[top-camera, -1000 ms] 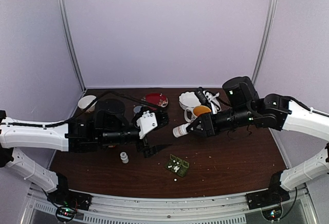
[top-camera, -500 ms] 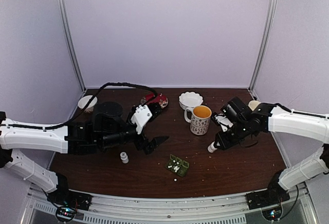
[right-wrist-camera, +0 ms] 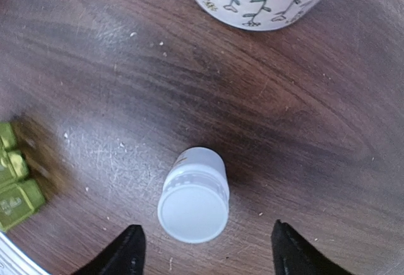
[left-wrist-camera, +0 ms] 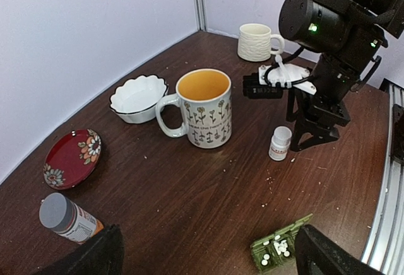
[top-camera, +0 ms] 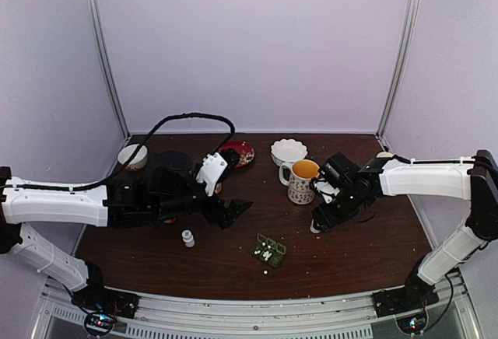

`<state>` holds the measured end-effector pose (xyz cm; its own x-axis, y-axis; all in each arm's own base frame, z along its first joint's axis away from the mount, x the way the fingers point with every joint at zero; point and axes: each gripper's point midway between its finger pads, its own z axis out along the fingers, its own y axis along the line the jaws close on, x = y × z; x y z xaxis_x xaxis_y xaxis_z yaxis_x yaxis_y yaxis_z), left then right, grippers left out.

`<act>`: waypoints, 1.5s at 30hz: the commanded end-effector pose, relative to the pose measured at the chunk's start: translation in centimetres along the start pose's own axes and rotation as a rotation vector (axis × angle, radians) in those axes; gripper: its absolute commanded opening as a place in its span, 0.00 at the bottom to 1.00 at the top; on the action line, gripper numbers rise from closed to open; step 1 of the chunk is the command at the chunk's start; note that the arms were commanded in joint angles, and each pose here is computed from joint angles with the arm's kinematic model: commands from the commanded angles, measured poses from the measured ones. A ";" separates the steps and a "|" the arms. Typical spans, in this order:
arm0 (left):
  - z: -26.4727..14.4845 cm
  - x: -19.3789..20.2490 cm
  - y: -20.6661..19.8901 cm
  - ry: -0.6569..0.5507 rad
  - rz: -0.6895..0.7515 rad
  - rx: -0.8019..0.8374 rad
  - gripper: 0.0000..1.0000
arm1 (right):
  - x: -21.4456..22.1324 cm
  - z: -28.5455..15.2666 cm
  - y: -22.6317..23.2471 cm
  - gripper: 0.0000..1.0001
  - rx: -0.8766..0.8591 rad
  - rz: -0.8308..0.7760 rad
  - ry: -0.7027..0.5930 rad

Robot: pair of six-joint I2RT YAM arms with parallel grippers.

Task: Sort the pills into containers
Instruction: Place the pill bottle at the center of the board, then adjust the pill container at the center of the board.

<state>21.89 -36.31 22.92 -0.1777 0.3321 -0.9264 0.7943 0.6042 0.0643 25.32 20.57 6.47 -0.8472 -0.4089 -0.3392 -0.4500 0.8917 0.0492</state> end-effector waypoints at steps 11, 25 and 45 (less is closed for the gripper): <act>3.1 4.4 -1.1 0.140 -0.378 0.089 0.80 | -2.0 -7.7 3.5 0.61 -0.187 -0.074 -0.255; 4.5 10.9 -1.2 0.407 -0.526 0.023 0.52 | -2.7 -4.8 12.3 0.35 -0.402 -0.227 -0.236; 5.3 15.9 -5.9 0.614 -0.658 0.143 0.20 | -3.7 0.4 13.9 0.11 -0.340 -0.211 -0.202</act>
<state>17.98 -37.10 4.73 -0.8532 0.3198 -0.4120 0.4940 0.7489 -0.4417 21.90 33.62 7.82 -0.6773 -0.5205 -0.5200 -0.7042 0.6634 0.2532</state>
